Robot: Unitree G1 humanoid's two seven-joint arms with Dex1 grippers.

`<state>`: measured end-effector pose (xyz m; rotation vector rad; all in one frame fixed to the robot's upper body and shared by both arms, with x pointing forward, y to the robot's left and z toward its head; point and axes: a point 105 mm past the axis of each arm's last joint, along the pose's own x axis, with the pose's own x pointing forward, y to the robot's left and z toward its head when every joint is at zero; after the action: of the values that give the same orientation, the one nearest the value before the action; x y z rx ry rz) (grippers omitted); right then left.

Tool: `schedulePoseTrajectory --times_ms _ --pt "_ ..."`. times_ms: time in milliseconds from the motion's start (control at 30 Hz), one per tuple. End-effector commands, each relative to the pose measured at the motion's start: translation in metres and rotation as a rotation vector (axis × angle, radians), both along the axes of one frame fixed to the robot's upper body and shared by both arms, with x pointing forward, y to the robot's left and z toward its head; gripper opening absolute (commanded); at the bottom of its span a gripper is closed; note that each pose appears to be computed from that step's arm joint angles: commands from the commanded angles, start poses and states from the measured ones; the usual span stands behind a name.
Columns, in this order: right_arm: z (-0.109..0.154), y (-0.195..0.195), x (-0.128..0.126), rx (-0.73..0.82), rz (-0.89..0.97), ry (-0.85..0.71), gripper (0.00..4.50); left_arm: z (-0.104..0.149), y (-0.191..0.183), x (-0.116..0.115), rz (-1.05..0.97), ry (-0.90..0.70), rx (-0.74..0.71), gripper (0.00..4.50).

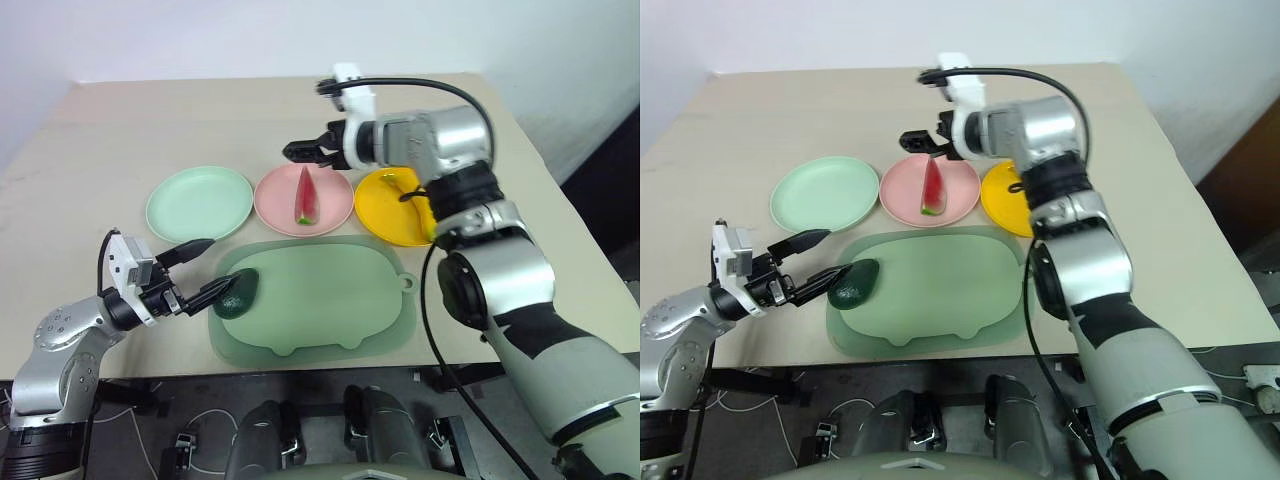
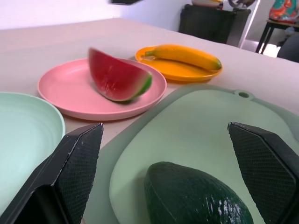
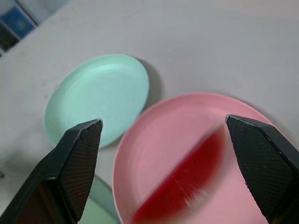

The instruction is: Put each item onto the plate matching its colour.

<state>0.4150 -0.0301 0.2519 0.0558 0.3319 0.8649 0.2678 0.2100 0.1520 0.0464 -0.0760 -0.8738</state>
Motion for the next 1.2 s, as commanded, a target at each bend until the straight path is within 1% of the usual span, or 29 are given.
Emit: schedulePoseTrajectory --times_ms 33,67,200,333,433,533,600,767,967,1100,1200 --pt "0.036 -0.008 -0.027 0.142 0.030 -0.198 4.48 0.014 0.001 -0.005 -0.005 -0.053 0.014 4.50" --pt "0.037 -0.013 -0.033 0.159 0.019 -0.246 4.48 0.014 0.003 -0.006 -0.004 -0.051 0.015 4.50" --pt "0.024 -0.027 -0.055 0.180 0.027 -0.349 4.48 0.013 0.003 -0.008 -0.004 -0.047 0.016 4.50" --pt "0.003 -0.030 -0.090 0.190 0.125 -0.398 4.48 0.013 0.002 -0.012 -0.003 -0.042 0.019 4.50" --pt "-0.011 -0.028 -0.104 0.161 0.151 -0.429 4.48 0.015 0.002 -0.014 0.000 -0.042 0.018 4.50" --pt "-0.016 -0.028 -0.115 0.187 0.170 -0.454 4.48 0.016 0.002 -0.016 0.003 -0.037 0.015 4.50" --pt "-0.020 -0.031 -0.119 0.197 0.167 -0.463 4.48 0.015 0.003 -0.016 0.005 -0.034 0.017 4.50" --pt "-0.049 -0.045 -0.112 0.111 0.110 -0.467 4.48 0.008 0.009 -0.018 0.018 -0.013 0.021 4.50" --pt "-0.060 -0.050 -0.117 0.070 0.129 -0.491 4.48 -0.002 0.019 -0.021 0.044 0.006 0.028 4.50" --pt "-0.071 -0.048 -0.123 0.025 0.173 -0.491 4.48 -0.007 0.013 -0.025 0.040 0.022 0.021 4.50" --pt "-0.070 -0.046 -0.124 0.025 0.182 -0.490 4.48 -0.007 0.006 -0.026 0.026 0.024 0.015 4.50"
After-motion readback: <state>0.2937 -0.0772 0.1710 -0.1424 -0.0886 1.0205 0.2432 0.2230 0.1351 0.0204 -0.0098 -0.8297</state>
